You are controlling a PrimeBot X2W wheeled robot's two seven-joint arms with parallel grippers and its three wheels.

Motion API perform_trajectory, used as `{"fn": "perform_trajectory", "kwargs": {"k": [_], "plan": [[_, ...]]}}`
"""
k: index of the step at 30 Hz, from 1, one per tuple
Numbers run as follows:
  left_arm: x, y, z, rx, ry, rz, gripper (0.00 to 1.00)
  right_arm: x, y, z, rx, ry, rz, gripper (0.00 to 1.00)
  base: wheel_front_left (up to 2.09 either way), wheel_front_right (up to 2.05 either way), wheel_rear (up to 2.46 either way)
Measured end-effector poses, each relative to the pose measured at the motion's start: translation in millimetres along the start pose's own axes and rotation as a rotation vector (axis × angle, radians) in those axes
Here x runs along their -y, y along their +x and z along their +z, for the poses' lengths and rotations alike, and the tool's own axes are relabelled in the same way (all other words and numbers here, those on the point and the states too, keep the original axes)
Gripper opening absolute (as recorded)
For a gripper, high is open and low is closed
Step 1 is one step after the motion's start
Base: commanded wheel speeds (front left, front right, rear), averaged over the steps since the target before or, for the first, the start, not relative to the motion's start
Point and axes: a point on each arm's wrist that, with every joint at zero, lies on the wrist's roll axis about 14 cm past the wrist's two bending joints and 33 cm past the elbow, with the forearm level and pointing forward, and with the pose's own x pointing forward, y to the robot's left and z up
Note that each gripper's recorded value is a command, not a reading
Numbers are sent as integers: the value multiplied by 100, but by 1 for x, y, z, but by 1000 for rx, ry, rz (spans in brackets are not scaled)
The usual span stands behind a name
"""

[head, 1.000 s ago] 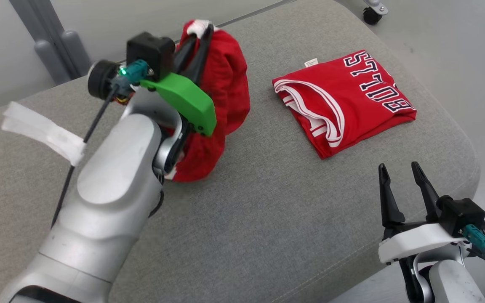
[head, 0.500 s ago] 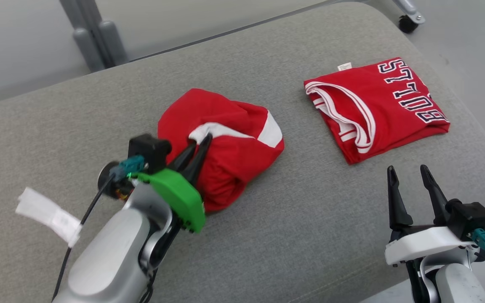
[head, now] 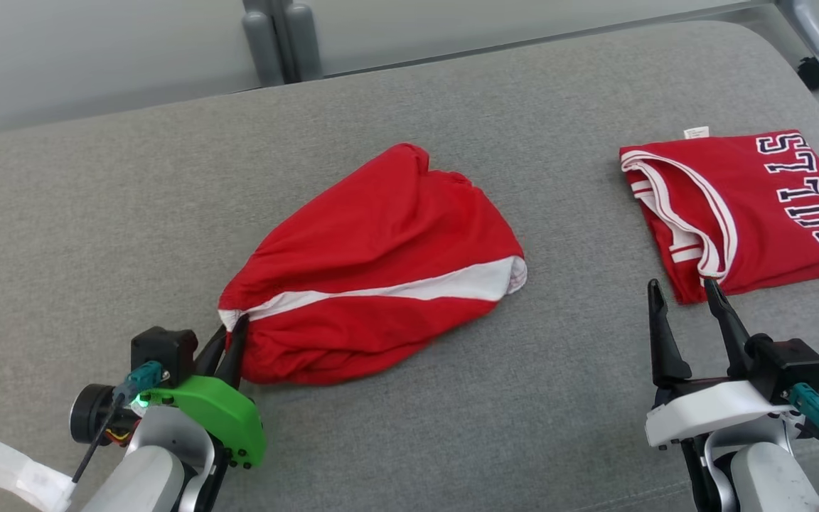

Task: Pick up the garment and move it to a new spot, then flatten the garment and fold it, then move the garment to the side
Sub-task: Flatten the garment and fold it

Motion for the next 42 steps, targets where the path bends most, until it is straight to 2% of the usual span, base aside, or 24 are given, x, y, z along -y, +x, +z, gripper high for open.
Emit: {"fn": "perform_trajectory", "kwargs": {"k": [5,6,7,11,18,21,23,26,42], "plan": [[-18,-9,-5,15,7,66,0,-11,6,1,5,0,33,100,0,0,0],[-20,-11,-6,16,9,73,42,-12,7,1,6,1,37,100,0,0,0],[-20,-12,-6,24,8,78,99,-13,7,1,8,1,38,100,0,0,0],[-23,-15,-2,74,-10,101,100,-13,8,3,13,-2,41,100,0,0,0],[-34,-33,6,182,-114,154,100,-19,9,7,24,-7,61,100,0,0,0],[-41,-42,24,258,-145,181,100,-22,9,9,31,-13,75,100,0,0,0],[-44,-53,53,371,-150,195,100,-26,9,10,35,-14,88,100,0,0,0],[-44,-70,61,432,-153,211,100,-31,10,13,43,-14,105,100,0,0,0],[-59,-108,50,467,-137,303,100,-56,4,6,16,-5,185,100,0,0,0]]}}
